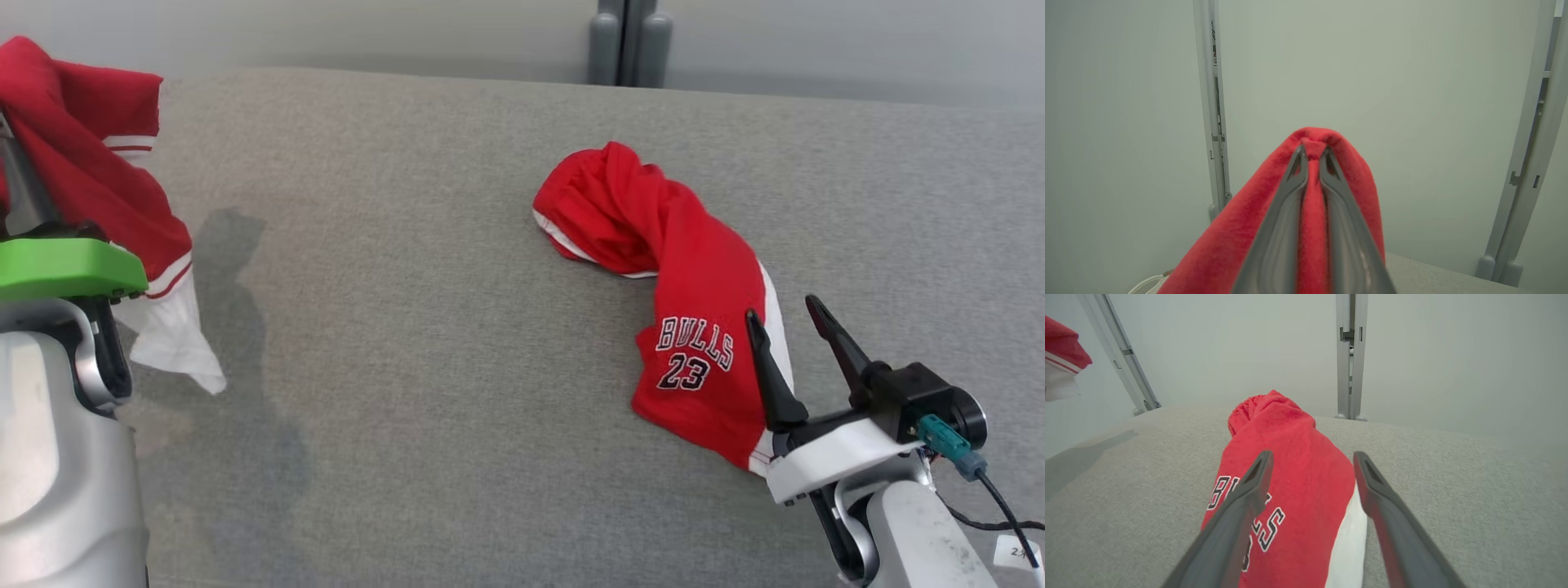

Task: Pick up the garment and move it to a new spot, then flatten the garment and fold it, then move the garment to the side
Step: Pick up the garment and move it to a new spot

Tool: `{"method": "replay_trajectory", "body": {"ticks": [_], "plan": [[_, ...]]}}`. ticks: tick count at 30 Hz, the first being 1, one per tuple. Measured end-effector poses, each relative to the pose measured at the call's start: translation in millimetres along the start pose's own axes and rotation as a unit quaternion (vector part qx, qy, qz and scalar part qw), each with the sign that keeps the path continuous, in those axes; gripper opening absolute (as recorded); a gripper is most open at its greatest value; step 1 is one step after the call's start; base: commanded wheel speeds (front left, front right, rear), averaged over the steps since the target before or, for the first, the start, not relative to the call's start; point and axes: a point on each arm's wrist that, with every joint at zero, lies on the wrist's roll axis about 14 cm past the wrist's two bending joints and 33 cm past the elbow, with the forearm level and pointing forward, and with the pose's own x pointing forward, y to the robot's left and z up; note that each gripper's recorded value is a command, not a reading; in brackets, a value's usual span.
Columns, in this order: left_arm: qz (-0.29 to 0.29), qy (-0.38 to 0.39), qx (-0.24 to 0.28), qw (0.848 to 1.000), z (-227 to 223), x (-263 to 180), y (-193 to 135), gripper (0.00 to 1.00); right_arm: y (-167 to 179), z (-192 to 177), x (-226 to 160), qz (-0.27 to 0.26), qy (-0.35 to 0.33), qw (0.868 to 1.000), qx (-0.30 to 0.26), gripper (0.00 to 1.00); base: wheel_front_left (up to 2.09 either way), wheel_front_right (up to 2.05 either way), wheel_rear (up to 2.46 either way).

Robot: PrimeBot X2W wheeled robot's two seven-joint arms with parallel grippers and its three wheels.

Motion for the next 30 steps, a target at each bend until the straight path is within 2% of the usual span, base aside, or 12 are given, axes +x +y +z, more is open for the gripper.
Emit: {"method": "replay_trajectory", "body": {"ticks": [9,15,23,24,25,26,30], "plan": [[0.055,0.055,0.036,0.996,-32.4,-12.4,42.5,0.00,45.0,-9.9,39.9,0.073,-0.007,0.997,0.012,1.00,0.00,0.00,0.00],[0.096,0.060,0.065,0.991,-34.7,-12.4,67.6,0.00,66.2,-23.1,57.9,0.111,-0.004,0.994,0.023,1.00,0.00,0.00,0.00],[0.094,0.106,0.076,0.987,-66.6,-13.4,74.7,0.00,80.2,-40.6,69.7,0.140,0.007,0.990,0.034,1.00,0.00,0.00,0.00],[0.096,0.115,0.076,0.986,-72.6,-14.1,75.8,0.36,78.8,-40.9,70.2,0.139,0.007,0.990,0.034,1.00,0.00,0.00,0.00],[0.101,0.123,0.076,0.984,-78.1,-15.0,77.1,0.88,76.6,-40.7,70.5,0.137,0.006,0.990,0.033,1.00,0.00,0.00,0.00],[0.104,0.134,0.077,0.982,-85.6,-16.8,78.7,1.00,74.4,-40.4,70.6,0.135,0.006,0.990,0.031,1.00,0.00,0.00,0.00],[0.121,0.159,0.084,0.976,-102.4,-19.8,85.4,1.00,60.8,-41.0,68.2,0.119,0.007,0.993,0.025,1.00,0.00,0.00,0.00]]}}
